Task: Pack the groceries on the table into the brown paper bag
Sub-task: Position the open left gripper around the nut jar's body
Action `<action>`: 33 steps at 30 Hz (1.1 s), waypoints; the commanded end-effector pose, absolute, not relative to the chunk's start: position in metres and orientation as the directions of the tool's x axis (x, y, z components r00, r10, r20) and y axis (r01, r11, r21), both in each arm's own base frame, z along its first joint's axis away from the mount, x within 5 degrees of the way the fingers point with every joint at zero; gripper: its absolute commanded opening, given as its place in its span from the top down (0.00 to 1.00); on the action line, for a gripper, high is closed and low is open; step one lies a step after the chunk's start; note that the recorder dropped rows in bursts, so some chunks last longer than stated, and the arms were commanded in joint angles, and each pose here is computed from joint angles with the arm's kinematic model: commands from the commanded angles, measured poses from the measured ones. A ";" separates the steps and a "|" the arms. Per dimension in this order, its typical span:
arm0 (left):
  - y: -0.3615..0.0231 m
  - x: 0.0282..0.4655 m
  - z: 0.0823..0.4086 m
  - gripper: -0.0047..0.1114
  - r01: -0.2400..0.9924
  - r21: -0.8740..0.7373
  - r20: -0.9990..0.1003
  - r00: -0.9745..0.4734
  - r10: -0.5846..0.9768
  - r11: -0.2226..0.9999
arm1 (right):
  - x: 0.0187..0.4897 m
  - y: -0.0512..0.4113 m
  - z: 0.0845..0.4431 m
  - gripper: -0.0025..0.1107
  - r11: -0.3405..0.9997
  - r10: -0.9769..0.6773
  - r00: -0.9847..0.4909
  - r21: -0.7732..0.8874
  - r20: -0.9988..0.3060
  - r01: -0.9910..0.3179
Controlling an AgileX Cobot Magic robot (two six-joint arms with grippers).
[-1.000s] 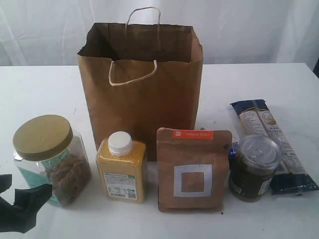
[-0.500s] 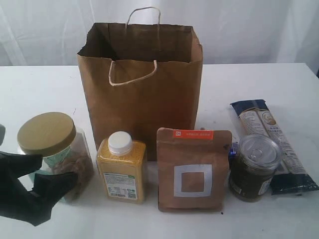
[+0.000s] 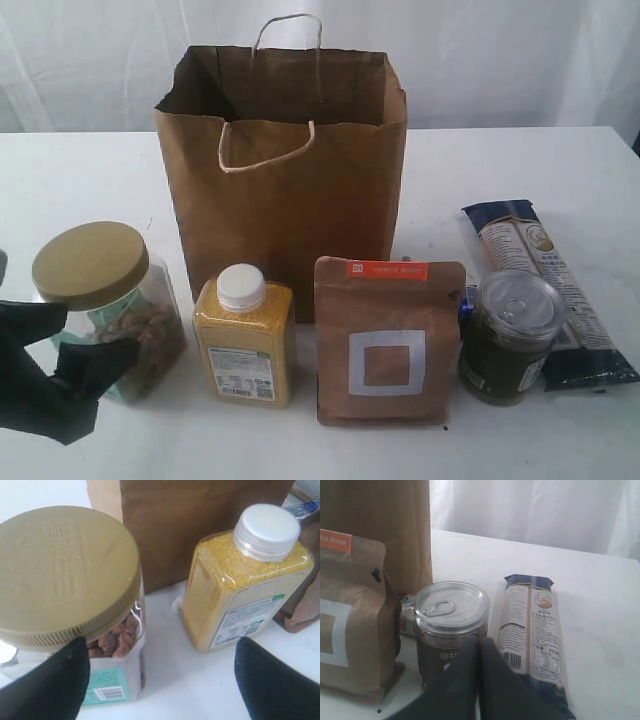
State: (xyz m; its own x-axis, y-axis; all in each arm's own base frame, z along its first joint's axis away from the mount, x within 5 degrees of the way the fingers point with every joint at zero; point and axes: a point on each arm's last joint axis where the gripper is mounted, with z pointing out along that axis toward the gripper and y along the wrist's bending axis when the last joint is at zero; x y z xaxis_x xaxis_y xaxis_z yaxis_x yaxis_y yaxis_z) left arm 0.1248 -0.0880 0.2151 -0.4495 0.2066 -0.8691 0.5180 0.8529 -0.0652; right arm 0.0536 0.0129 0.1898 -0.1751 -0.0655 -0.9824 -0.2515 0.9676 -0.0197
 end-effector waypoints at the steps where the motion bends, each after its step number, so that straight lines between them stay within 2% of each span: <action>1: -0.086 0.126 0.215 0.27 0.492 -0.053 -0.868 -0.454 0.204 0.869 | 0.054 0.013 0.189 0.98 0.969 -0.058 -0.167 -0.015 -0.984 -0.248; 5: -0.080 0.129 0.214 0.27 0.429 -0.033 -0.862 -0.469 0.191 0.903 | 0.054 0.013 0.189 0.98 0.969 -0.058 -0.167 -0.015 -0.984 -0.248; 11: -0.073 0.121 0.195 0.27 0.298 -0.205 -0.812 -0.583 0.008 0.932 | 0.054 0.013 0.189 0.98 0.969 -0.058 -0.165 -0.015 -0.985 -0.248; 15: -0.070 0.118 0.187 0.27 0.261 -0.234 -0.788 -0.616 -0.025 0.937 | 0.054 0.013 0.189 0.98 0.969 -0.058 -0.165 -0.015 -0.985 -0.248; 27: -0.071 0.118 0.188 0.27 0.313 -0.177 -0.809 -0.586 0.044 0.933 | 0.054 0.013 0.189 0.98 0.969 -0.058 -0.167 -0.015 -0.984 -0.248; 31: -0.076 0.117 0.189 0.27 0.412 -0.134 -0.835 -0.537 0.122 0.901 | 0.054 0.013 0.189 0.98 0.969 -0.058 -0.165 -0.015 -0.985 -0.248; 33: -0.077 0.115 0.188 0.27 0.413 -0.167 -0.836 -0.541 0.094 0.895 | 0.054 0.013 0.189 0.98 0.969 -0.058 -0.165 -0.015 -0.985 -0.248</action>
State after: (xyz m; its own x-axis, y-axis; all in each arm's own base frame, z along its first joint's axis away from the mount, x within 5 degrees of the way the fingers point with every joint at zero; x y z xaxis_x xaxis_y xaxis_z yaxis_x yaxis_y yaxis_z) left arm 0.1196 -0.0738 0.1920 -0.5332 0.0896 -0.8413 0.3745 0.9167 -0.1397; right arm 0.0536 0.0129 0.1898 -0.1751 -0.0655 -0.9824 -0.2515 0.9676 -0.0197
